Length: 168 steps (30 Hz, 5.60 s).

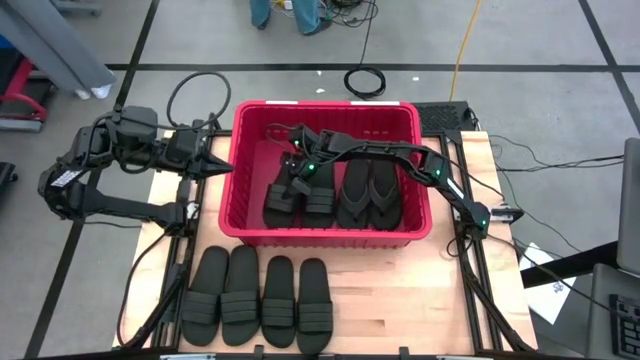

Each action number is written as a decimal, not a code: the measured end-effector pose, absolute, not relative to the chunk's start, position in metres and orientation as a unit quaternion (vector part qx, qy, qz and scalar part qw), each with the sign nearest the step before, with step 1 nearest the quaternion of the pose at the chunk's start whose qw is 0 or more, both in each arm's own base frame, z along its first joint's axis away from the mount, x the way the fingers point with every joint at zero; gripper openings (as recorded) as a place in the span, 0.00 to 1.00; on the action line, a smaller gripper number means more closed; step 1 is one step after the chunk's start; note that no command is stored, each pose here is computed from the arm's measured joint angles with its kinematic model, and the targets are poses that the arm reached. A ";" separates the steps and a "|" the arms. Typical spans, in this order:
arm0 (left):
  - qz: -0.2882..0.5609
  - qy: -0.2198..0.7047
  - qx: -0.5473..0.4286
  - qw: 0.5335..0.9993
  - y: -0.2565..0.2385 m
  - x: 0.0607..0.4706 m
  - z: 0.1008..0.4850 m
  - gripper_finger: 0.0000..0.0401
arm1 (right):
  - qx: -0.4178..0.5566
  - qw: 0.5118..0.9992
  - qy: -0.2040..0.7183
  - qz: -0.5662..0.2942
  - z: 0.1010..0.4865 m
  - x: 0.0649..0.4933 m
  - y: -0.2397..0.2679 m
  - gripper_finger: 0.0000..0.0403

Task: Pick and place slides into bin
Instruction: Put the black slide into the red bin

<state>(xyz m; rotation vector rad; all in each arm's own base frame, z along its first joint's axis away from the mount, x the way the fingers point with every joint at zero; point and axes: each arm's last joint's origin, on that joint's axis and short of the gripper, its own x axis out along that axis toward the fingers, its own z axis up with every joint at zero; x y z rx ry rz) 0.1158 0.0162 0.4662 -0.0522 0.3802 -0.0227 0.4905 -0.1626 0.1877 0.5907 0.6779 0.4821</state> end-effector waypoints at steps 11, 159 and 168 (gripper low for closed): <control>-0.016 0.189 -0.029 0.981 0.016 0.116 0.466 0.02 | 0.241 0.889 0.344 0.181 0.179 0.489 -0.164 0.34; -0.159 0.501 -0.152 0.837 -0.177 0.384 0.225 0.45 | 0.258 0.922 0.129 0.258 0.363 0.160 0.026 0.00; -0.195 0.543 -0.157 0.801 -0.169 0.380 0.221 0.68 | 0.258 0.922 0.129 0.258 0.363 0.160 0.026 0.00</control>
